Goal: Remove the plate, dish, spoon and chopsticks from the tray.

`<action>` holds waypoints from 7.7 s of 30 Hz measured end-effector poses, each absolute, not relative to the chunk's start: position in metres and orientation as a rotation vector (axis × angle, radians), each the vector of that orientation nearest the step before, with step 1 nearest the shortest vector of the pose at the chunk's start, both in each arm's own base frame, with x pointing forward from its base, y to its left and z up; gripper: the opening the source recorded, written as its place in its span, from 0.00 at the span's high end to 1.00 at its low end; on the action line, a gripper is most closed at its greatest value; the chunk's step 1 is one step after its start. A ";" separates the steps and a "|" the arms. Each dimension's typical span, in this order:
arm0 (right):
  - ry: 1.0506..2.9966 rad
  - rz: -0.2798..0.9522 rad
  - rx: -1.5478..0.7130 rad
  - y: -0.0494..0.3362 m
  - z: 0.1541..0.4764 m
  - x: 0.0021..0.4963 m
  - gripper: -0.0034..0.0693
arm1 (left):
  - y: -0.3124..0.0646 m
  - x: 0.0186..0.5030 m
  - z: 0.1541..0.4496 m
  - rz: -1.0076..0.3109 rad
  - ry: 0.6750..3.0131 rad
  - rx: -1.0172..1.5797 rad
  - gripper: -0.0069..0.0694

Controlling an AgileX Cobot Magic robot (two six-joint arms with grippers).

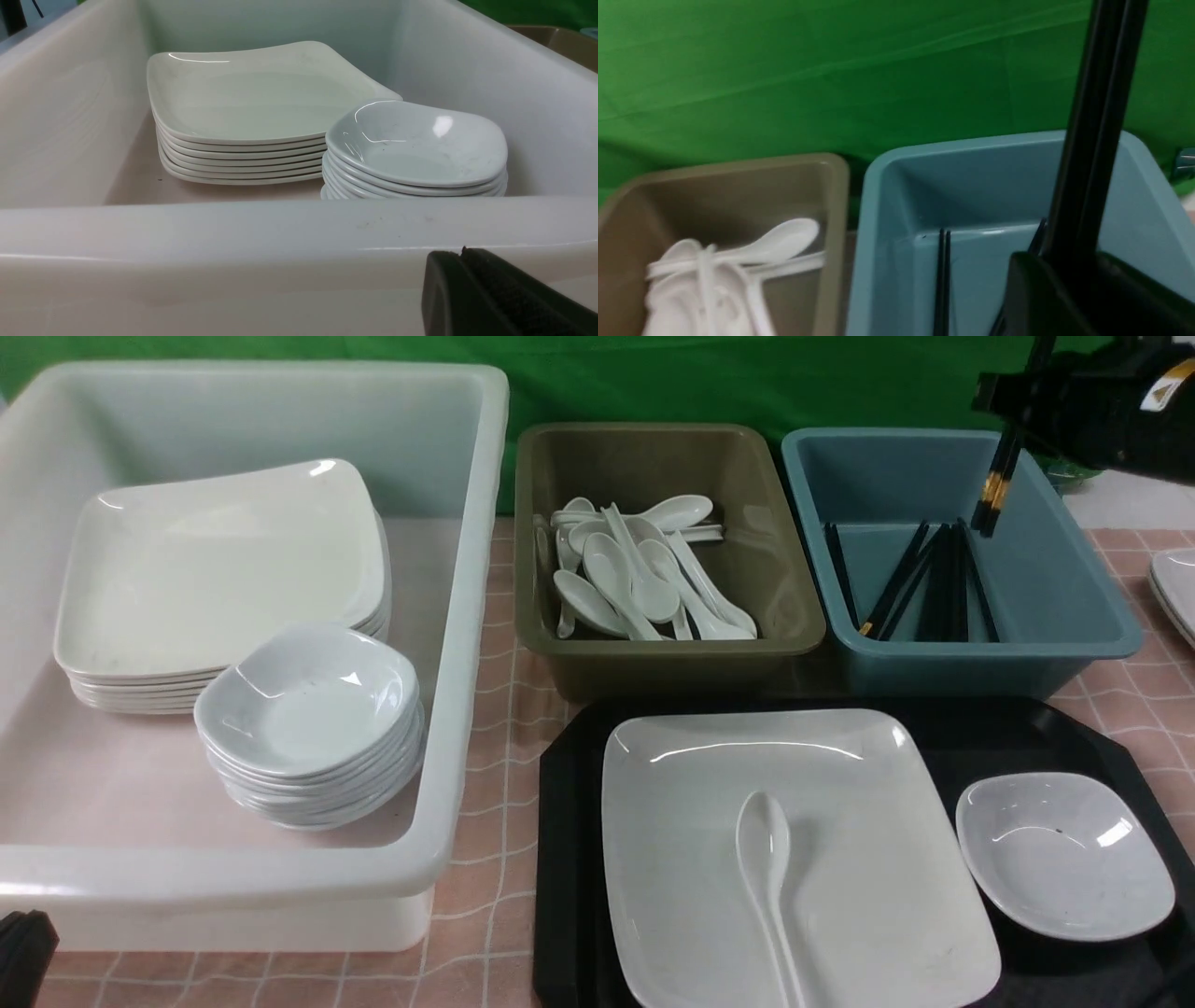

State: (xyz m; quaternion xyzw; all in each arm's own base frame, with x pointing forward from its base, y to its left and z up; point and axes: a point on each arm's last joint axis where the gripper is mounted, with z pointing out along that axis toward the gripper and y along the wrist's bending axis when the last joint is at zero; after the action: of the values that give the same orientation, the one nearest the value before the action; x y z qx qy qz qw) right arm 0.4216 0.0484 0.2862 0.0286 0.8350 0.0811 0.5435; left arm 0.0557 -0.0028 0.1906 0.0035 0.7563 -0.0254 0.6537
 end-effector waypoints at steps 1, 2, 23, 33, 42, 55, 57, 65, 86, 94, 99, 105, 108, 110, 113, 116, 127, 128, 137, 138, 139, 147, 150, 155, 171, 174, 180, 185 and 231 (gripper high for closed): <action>1.983 0.192 0.069 0.048 0.281 0.425 0.72 | -0.003 0.056 0.191 -0.058 1.716 0.008 0.90; 1.991 0.190 0.071 0.048 0.263 0.434 0.72 | -0.003 0.056 0.191 -0.058 1.716 0.008 0.90; 2.288 0.137 0.064 0.039 0.344 0.346 0.90 | -0.003 0.056 0.191 -0.058 1.716 0.008 0.90; 2.534 0.095 -0.002 0.024 0.405 0.206 0.91 | -0.003 0.056 0.193 -0.065 1.690 0.001 0.90; 2.529 0.100 -0.008 0.013 0.367 0.106 0.91 | -0.006 0.056 0.207 -0.858 1.431 -0.723 0.90; 2.517 0.102 -0.008 0.006 0.304 0.050 0.91 | -0.014 0.036 0.332 -0.862 1.341 -0.483 0.90; 2.511 0.103 -0.008 0.007 0.304 0.050 0.91 | -0.019 0.039 0.356 -0.804 1.458 -0.400 0.90; 2.487 0.105 -0.007 0.007 0.305 0.052 0.90 | -0.050 0.149 0.422 -0.671 2.322 0.150 0.90; 2.495 0.104 -0.008 0.007 0.305 0.052 0.88 | -0.305 0.226 0.262 -0.593 2.950 0.795 0.73; 2.495 0.104 -0.008 0.007 0.305 0.052 0.86 | -0.333 0.254 0.210 -0.325 2.996 0.736 0.41; 2.495 0.104 -0.008 0.007 0.305 0.052 0.85 | -0.340 0.267 0.185 -0.281 2.957 0.667 0.30; 2.495 0.104 -0.008 0.007 0.305 0.052 0.84 | -0.345 0.271 0.166 -0.289 2.951 0.651 0.31; 2.495 0.104 -0.008 0.007 0.305 0.052 0.83 | -0.346 0.272 0.166 -0.294 2.952 0.648 0.34; 2.495 0.104 -0.008 0.007 0.305 0.052 0.83 | -0.346 0.272 0.166 -0.297 2.952 0.647 0.36; 2.495 0.105 -0.006 0.007 0.305 0.052 0.82 | -0.346 0.272 0.165 -0.297 2.962 0.641 0.47; 2.495 0.105 -0.006 0.007 0.305 0.052 0.82 | -0.345 0.271 0.166 -0.285 2.984 0.657 0.66; 2.495 0.105 -0.006 0.007 0.305 0.052 0.79 | -0.332 0.319 0.296 -0.365 2.690 0.641 0.87; 2.495 0.105 -0.006 0.007 0.305 0.052 0.79 | -0.327 0.327 0.309 -0.378 2.650 0.611 0.87; 2.495 0.111 0.014 0.007 0.305 0.052 0.77 | -0.249 0.418 0.358 -0.495 2.406 0.259 0.87; 2.495 0.111 0.013 0.007 0.305 0.052 0.77 | -0.246 0.421 0.357 -0.493 2.408 0.250 0.87; 2.495 0.112 0.015 0.007 0.305 0.052 0.77 | -0.239 0.434 0.342 -0.493 2.431 0.227 0.86; 2.494 0.112 0.016 0.007 0.305 0.052 0.75 | -0.233 0.466 0.295 -0.458 2.450 0.221 0.69; 2.494 0.112 0.016 0.007 0.305 0.052 0.75 | -0.234 0.470 0.290 -0.454 2.431 0.238 0.49; 2.494 0.111 0.011 0.007 0.305 0.052 0.74 | -0.233 0.467 0.292 -0.445 2.447 0.252 0.32; 2.806 0.239 -0.461 0.041 0.268 0.129 0.49 | -0.178 0.351 0.445 -0.330 2.292 0.620 0.90; 2.861 0.200 -0.650 0.057 0.255 0.147 0.42 | -0.167 0.327 0.439 -0.313 2.341 0.654 0.90; 2.797 -0.191 -1.099 0.083 0.234 0.187 0.38 | -0.146 0.281 0.412 -0.313 2.478 0.685 0.90; 2.715 -0.463 -1.322 0.094 0.207 0.215 0.38 | -0.136 0.255 0.396 -0.332 2.528 0.688 0.90; 2.518 -0.651 -1.107 0.098 0.275 0.245 0.84 | -0.129 0.252 0.398 -0.268 2.467 0.661 0.90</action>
State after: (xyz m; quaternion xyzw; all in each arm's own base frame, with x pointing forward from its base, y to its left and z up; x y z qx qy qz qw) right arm 0.2453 0.0975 0.2746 -0.3868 0.8798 -0.2274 0.1568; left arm 0.2520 -0.1287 0.3982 0.2468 0.9214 -0.1001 0.2830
